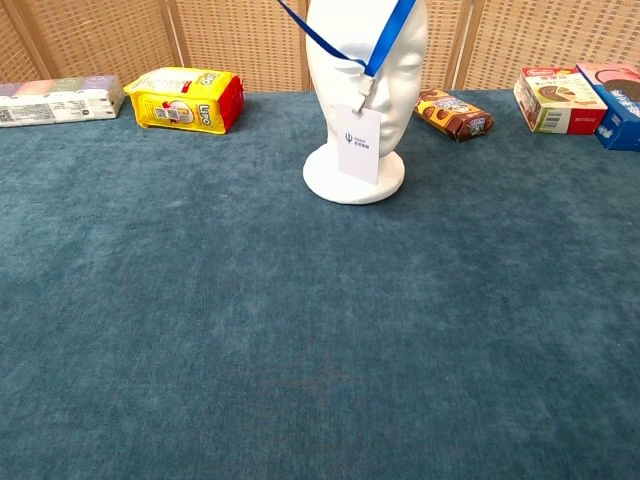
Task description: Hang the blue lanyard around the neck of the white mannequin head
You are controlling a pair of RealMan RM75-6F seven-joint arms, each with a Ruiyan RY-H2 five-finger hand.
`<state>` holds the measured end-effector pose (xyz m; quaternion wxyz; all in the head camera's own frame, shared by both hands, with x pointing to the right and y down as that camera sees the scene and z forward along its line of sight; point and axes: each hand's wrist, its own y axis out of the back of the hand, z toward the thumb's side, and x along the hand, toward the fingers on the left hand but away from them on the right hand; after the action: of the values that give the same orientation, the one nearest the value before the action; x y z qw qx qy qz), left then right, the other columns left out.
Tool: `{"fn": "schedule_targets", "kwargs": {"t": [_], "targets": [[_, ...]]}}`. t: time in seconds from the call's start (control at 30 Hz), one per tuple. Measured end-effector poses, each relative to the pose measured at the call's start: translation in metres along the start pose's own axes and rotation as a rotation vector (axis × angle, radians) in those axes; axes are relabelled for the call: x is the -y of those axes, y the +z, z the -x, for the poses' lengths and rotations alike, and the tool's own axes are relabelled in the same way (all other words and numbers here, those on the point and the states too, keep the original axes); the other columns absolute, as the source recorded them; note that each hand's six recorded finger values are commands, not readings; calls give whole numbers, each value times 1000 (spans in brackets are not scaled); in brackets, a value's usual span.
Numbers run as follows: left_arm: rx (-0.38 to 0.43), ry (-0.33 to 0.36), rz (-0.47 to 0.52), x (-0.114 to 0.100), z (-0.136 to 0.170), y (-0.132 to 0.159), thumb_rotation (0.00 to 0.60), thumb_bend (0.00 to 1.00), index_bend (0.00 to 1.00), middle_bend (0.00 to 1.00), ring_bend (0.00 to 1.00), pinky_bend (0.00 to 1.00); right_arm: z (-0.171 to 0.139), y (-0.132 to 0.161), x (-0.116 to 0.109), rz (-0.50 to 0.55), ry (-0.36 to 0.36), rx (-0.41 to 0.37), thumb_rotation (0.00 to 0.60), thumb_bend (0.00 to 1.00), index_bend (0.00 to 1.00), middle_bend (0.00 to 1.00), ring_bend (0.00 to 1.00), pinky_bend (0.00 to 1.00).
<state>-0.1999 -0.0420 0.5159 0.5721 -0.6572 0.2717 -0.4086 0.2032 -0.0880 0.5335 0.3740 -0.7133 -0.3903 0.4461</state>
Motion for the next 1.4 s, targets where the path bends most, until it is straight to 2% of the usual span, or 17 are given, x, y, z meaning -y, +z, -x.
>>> {"fn": "schedule_targets", "kwargs": {"t": [0.73,1.4], "targets": [[25,-31,-28,5,3,13,600,493,640,1000,1000,911,-1,-23,7,-43,10,49,600,463,732,1000,1000,1000],[20,-58,-53,17,5,11,600,492,640,1000,1000,912,2,-25,19,-73,42,61,600,462,732,1000,1000,1000]]}}
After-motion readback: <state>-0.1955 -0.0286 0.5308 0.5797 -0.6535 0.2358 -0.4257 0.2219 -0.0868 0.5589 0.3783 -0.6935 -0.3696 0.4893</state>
